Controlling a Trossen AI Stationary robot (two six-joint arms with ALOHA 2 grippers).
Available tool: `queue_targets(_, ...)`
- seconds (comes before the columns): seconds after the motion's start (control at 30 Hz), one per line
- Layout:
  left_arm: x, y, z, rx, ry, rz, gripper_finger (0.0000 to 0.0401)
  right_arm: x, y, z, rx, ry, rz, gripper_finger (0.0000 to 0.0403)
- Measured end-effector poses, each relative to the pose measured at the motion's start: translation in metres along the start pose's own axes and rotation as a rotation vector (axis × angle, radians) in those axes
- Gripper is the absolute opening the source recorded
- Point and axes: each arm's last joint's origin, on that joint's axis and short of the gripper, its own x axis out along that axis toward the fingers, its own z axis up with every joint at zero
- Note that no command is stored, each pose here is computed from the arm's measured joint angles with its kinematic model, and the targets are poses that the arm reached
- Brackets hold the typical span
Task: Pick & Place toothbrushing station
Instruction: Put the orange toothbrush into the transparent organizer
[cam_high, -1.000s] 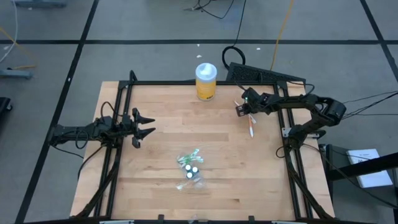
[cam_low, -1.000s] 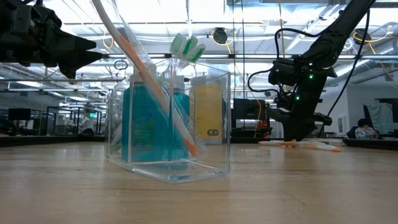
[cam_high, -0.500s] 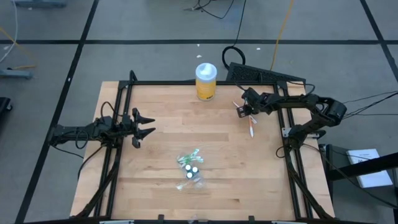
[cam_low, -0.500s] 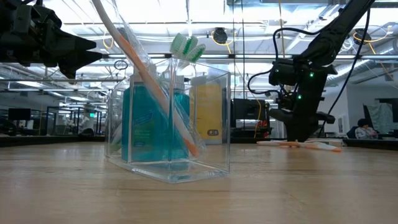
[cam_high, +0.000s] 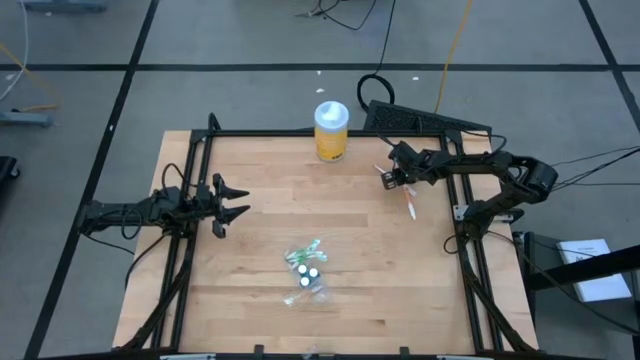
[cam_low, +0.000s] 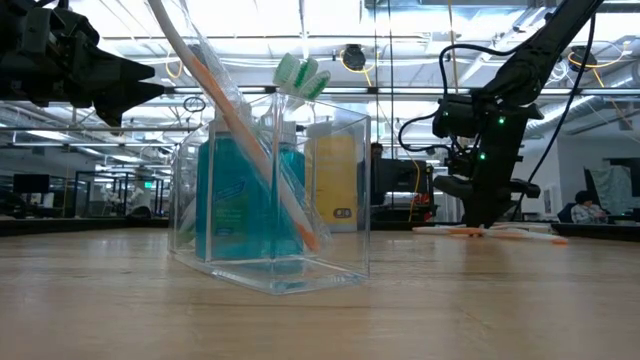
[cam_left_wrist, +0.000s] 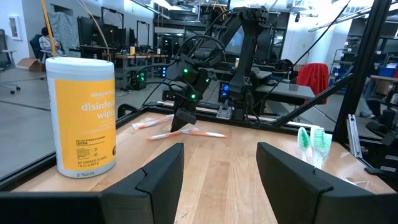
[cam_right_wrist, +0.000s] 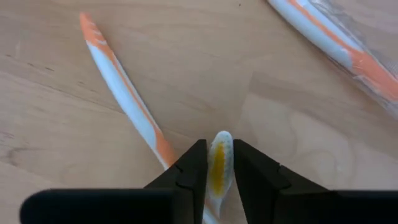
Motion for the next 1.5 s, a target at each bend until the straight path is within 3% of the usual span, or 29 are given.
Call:
queue_targets(0.37,0.000,0.000,0.000,0.000,0.000,0.000,0.0209,-0.005,0.001,0.004,-0.031,-0.059,0.039,0.0052)
queue_targets(0.63,0.000,0.000,0.000,0.000,0.000,0.000,0.0209,-0.033,0.001,0.009,-0.051,-0.180,0.108,0.0050)
queue_targets(1.13,0.000,0.000,0.000,0.000,0.000,0.000,0.0209,-0.091,0.031,0.017,-0.177,-0.596,0.385,0.0050)
queue_targets(1.5,0.000,0.000,0.000,0.000,0.000,0.000,0.0209,-0.124,0.071,0.001,-0.339,-0.801,0.632,0.0050)
